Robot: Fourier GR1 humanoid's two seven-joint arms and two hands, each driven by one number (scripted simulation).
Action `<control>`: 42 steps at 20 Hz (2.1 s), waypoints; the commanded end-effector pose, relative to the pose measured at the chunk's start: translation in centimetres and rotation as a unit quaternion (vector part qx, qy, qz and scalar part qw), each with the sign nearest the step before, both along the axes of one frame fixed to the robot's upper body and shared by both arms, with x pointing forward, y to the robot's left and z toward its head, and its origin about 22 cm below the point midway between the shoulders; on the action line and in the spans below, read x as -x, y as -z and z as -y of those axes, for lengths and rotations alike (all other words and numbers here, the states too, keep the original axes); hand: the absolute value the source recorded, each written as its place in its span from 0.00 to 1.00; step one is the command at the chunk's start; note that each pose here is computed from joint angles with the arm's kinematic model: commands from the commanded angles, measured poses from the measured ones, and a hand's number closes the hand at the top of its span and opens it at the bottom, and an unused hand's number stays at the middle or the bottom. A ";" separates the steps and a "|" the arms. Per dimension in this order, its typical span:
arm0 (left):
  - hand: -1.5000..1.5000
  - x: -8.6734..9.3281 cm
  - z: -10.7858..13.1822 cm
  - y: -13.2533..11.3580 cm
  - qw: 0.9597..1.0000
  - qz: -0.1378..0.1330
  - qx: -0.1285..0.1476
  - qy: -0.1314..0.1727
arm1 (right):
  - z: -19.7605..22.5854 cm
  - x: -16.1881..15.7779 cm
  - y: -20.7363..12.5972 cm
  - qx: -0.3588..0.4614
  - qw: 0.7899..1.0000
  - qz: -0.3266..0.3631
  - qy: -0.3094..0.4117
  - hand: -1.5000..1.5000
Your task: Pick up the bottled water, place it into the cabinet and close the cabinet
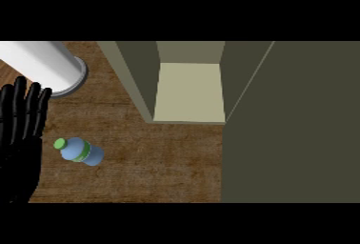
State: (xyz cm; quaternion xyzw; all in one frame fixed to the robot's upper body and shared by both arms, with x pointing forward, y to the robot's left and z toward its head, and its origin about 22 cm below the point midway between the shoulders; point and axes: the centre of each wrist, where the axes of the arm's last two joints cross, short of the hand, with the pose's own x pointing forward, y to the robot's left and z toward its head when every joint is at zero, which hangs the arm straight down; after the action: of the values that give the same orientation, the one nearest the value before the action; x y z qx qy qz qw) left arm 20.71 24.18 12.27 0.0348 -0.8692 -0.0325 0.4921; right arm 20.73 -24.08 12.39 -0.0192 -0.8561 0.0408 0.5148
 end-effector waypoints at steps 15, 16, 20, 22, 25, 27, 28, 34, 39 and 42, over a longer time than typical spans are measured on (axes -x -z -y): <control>0.00 10.1 -3.2 -1.2 0.980 -0.096 0.158 -0.072 | 1.8 8.1 -0.8 -0.023 0.992 -0.083 -0.093 0.00; 0.00 11.2 -4.2 -0.3 0.981 -0.091 0.153 -0.073 | 1.7 9.7 -1.9 -0.025 0.991 -0.086 -0.096 0.00; 0.00 12.1 -3.4 -2.1 0.981 -0.093 0.154 -0.076 | 1.2 11.8 -2.5 -0.027 0.990 -0.084 -0.108 0.00; 0.00 12.8 -3.2 -2.3 0.979 -0.100 0.161 -0.075 | 1.3 11.7 -1.8 -0.040 0.990 -0.084 -0.102 0.00; 0.00 12.6 -3.1 -2.3 0.978 -0.097 0.163 -0.080 | 0.7 12.6 -2.6 -0.029 0.991 -0.085 -0.097 0.00; 0.00 12.3 -3.6 -0.3 0.976 -0.105 0.169 -0.083 | 1.8 13.4 -2.2 -0.034 0.991 -0.083 -0.103 0.00; 0.00 13.1 -2.9 -1.2 0.979 -0.107 0.152 -0.077 | 2.0 12.4 -2.9 -0.029 0.991 -0.085 -0.101 0.00; 0.00 12.9 -3.5 -0.9 0.977 -0.116 0.155 -0.088 | 2.2 14.3 -1.8 -0.028 0.991 -0.086 -0.098 0.00; 0.00 12.1 -3.9 0.9 0.974 -0.129 0.156 -0.103 | 2.0 15.3 -3.0 -0.015 0.991 -0.087 -0.103 0.00; 0.00 10.5 -5.0 3.1 0.969 -0.150 0.159 -0.112 | 2.1 15.6 -2.7 -0.019 0.990 -0.084 -0.112 0.00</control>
State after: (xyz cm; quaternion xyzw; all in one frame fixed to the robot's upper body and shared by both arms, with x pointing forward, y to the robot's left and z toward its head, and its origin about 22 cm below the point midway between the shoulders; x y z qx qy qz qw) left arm 9.67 28.59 9.97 0.0493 -0.7751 0.1489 0.6120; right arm 7.46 -26.93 11.11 0.0714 -0.7895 0.0828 0.6039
